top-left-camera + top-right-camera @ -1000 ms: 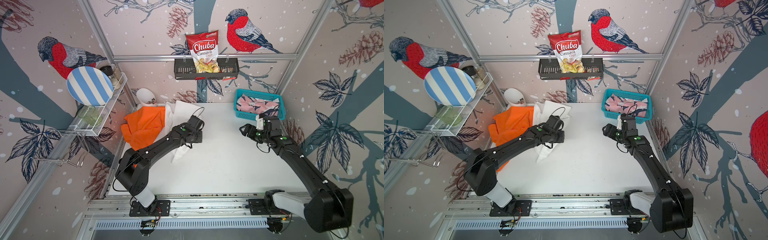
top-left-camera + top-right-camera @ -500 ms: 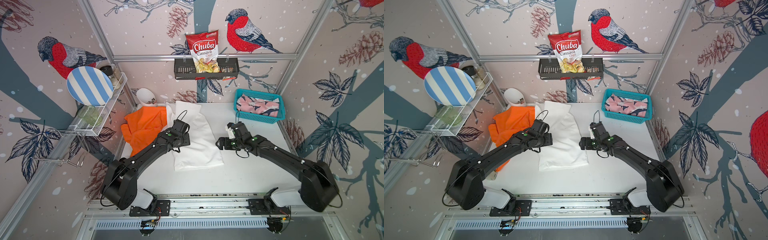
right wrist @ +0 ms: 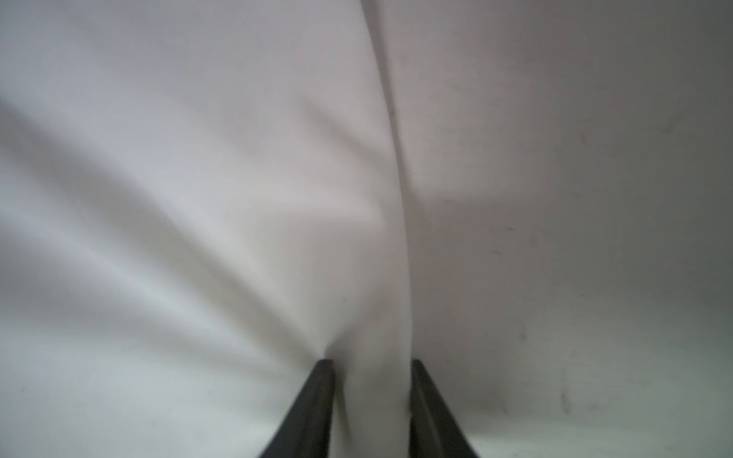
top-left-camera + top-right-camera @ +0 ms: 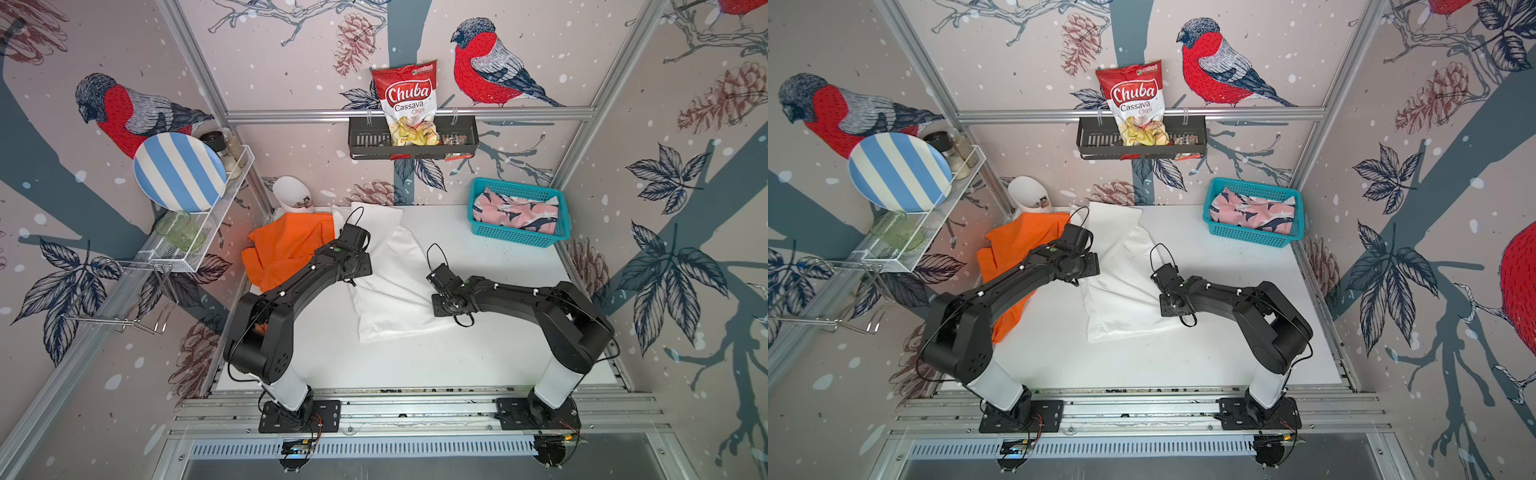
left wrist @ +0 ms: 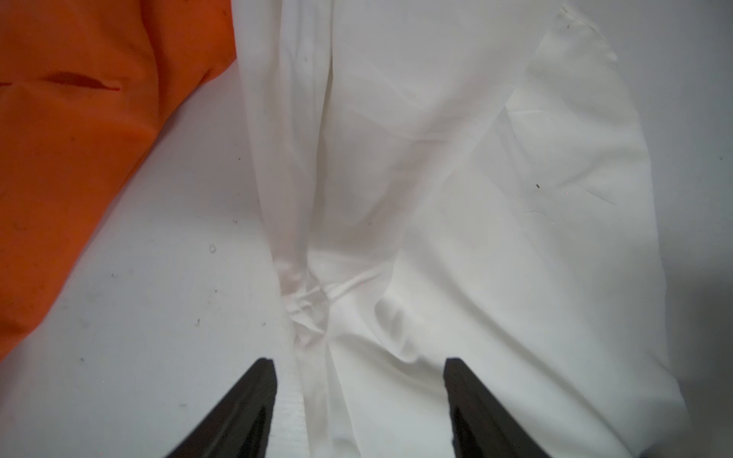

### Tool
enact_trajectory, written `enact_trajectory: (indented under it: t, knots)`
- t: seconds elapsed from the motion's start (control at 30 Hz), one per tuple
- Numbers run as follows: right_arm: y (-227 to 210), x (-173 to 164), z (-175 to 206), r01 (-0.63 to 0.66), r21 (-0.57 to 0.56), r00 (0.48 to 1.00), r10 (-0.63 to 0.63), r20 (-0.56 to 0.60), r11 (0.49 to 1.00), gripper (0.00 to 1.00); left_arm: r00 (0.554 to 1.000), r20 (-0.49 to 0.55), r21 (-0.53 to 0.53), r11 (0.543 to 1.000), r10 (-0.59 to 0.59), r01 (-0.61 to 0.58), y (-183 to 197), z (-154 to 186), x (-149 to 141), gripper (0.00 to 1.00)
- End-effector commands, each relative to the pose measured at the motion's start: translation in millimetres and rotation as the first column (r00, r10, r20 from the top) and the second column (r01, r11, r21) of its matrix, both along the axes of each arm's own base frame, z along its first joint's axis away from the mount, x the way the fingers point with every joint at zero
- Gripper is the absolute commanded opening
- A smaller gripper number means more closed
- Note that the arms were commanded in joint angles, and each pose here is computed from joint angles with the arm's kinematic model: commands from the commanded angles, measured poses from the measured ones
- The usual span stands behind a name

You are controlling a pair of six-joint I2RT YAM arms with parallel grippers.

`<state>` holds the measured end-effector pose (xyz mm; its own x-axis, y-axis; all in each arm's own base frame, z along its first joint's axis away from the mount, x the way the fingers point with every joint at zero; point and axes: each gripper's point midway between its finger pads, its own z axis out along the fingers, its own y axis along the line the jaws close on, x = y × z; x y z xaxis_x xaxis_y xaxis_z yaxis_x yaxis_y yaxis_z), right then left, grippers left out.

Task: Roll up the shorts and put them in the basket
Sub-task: Flatten out the shorts at the center of the board.

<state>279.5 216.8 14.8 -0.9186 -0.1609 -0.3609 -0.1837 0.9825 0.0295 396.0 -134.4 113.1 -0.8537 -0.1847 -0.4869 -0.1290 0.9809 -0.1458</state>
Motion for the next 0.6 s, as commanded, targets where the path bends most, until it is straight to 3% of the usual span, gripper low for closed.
enact_trajectory:
  t: [0.0, 0.13, 0.23, 0.33, 0.57]
  knots:
    - [-44.6, -16.6, -3.8, 0.085, -0.020, 0.994, -0.086, -0.060, 0.996, 0.00, 1.000, 0.012, 0.036, 0.999, -0.009, 0.009, -0.6, 1.6, 20.7, 0.70]
    - [-96.8, -8.3, 14.4, 0.236, 0.095, 0.972, -0.234, -0.033, 0.967, 0.00, 1.000, 0.026, 0.031, 1.000, 0.004, -0.005, -7.1, 6.9, 46.4, 0.69]
    - [-145.2, 2.0, 32.1, 0.384, 0.193, 0.920, -0.391, -0.002, 0.903, 0.00, 0.999, 0.041, 0.010, 1.000, 0.003, -0.003, -15.4, 10.8, 64.9, 0.69]
    - [-168.6, 12.4, 53.2, 0.447, 0.296, 0.878, -0.478, 0.038, 0.844, 0.00, 0.999, 0.038, -0.029, 0.999, -0.029, 0.030, -31.0, 9.8, 82.5, 0.69]
    - [-185.8, 18.7, 55.6, 0.474, 0.342, 0.860, -0.511, 0.018, 0.811, 0.00, 0.989, 0.010, -0.178, 0.973, -0.147, 0.146, -76.8, -10.4, 109.5, 0.70]
